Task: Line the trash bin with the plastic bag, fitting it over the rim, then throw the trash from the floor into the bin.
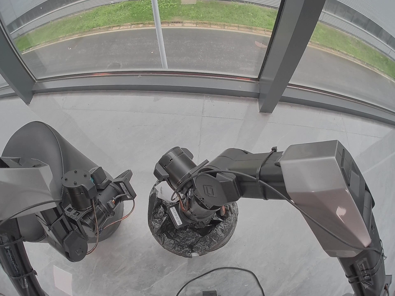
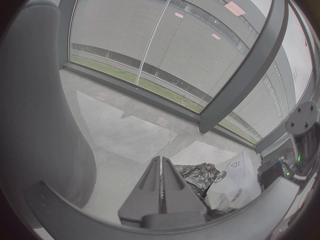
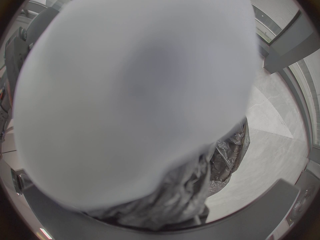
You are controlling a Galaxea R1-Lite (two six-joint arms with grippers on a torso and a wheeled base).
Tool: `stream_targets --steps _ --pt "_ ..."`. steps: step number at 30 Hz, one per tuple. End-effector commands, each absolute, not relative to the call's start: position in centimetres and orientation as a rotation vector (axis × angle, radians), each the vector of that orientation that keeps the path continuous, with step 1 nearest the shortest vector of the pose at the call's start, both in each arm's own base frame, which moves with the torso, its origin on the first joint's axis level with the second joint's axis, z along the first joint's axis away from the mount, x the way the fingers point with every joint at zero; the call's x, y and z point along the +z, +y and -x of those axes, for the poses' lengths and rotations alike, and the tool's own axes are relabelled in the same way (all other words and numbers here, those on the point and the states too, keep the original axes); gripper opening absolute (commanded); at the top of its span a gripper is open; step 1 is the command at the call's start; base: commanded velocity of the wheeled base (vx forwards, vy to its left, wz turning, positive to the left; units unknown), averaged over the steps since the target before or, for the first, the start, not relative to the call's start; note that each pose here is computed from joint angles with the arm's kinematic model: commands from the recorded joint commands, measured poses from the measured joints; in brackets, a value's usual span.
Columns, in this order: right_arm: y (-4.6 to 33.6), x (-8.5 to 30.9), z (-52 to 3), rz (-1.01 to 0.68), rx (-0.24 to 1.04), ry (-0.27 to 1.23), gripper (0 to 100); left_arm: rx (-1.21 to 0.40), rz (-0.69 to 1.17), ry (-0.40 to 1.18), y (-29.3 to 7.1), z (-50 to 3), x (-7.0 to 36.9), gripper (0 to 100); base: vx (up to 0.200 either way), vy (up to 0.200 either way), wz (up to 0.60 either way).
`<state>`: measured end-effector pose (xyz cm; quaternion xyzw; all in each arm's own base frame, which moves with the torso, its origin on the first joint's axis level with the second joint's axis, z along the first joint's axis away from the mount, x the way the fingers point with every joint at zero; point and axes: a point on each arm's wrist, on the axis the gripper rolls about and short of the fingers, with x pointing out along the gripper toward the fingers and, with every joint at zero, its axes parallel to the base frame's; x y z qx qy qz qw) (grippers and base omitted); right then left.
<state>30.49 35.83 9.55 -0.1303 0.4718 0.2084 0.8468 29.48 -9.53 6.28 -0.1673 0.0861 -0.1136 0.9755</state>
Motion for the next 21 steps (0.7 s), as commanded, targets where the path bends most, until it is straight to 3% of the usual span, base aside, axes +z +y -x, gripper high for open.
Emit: stream_targets --steps 1,6,7,14,21 --pt "35.7 8.5 -30.9 0.301 0.424 1.003 0 -0.231 0.338 0.174 -9.6 -29.4 6.3 0 0.0 0.0 0.0" --pt "35.5 7.9 -31.6 0.294 0.411 0.999 0 -0.231 0.338 0.174 -9.6 -29.4 6.3 0 0.0 0.0 0.0" --pt "35.6 7.8 -31.7 0.29 0.412 0.994 100 -0.231 0.338 0.174 -9.6 -29.4 6.3 0 0.0 0.0 0.0" --pt "35.6 7.6 -32.1 0.278 0.401 0.969 100 -0.231 0.337 0.175 -9.6 -29.4 6.2 0 0.0 0.0 0.0" --pt "35.7 10.7 -31.3 0.27 0.45 0.91 100 -0.232 0.337 0.177 -9.7 -29.4 6.2 0 0.0 0.0 0.0"
